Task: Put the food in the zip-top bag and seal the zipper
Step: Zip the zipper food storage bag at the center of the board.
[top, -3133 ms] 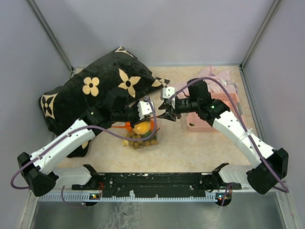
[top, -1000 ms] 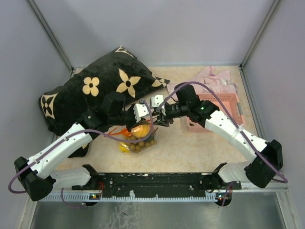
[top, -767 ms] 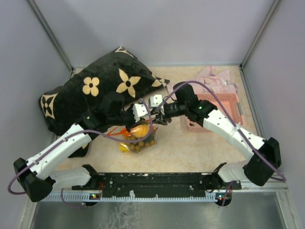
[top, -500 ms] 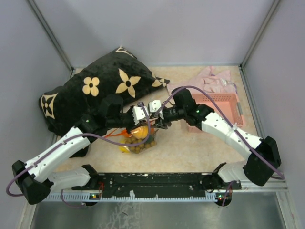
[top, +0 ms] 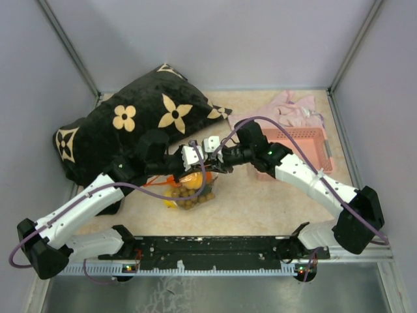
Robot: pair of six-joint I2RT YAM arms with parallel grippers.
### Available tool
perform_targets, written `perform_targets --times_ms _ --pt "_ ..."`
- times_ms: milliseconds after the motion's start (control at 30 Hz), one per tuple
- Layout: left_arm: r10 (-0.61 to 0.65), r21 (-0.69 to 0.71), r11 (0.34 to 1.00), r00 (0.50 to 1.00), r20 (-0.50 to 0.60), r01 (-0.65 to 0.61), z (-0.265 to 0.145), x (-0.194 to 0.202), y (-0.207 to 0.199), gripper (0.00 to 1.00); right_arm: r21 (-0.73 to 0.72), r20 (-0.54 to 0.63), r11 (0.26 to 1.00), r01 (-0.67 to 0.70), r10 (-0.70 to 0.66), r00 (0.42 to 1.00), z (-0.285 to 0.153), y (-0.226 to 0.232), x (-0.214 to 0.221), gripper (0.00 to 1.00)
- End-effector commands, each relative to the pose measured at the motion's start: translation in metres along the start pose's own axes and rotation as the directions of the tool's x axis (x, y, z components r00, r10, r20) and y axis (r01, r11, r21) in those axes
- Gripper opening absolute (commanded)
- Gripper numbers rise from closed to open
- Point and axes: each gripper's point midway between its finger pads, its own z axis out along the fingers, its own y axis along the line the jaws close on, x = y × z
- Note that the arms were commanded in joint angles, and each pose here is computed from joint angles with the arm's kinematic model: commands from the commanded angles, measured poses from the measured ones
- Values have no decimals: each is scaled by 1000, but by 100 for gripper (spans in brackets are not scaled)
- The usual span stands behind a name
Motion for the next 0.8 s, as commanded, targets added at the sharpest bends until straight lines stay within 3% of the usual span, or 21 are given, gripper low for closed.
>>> perform_targets --times_ms 0,33,367,767 --pt "9 17 1000 998 60 -10 -2 -21 -1 0 80 50 996 30 -34 998 -1 -23 -25 12" --pt "10 14 1000 998 63 -10 -4 -23 0 0 116 36 993 21 -26 999 -3 -28 -23 0" --pt "-17 -65 998 1000 26 18 -19 -19 7 0 463 -69 883 -77 122 990 -57 -73 2 0" --pt "-118 -137 985 991 -65 108 -30 8 8 1 712 -101 686 -148 308 946 -110 -100 39 0"
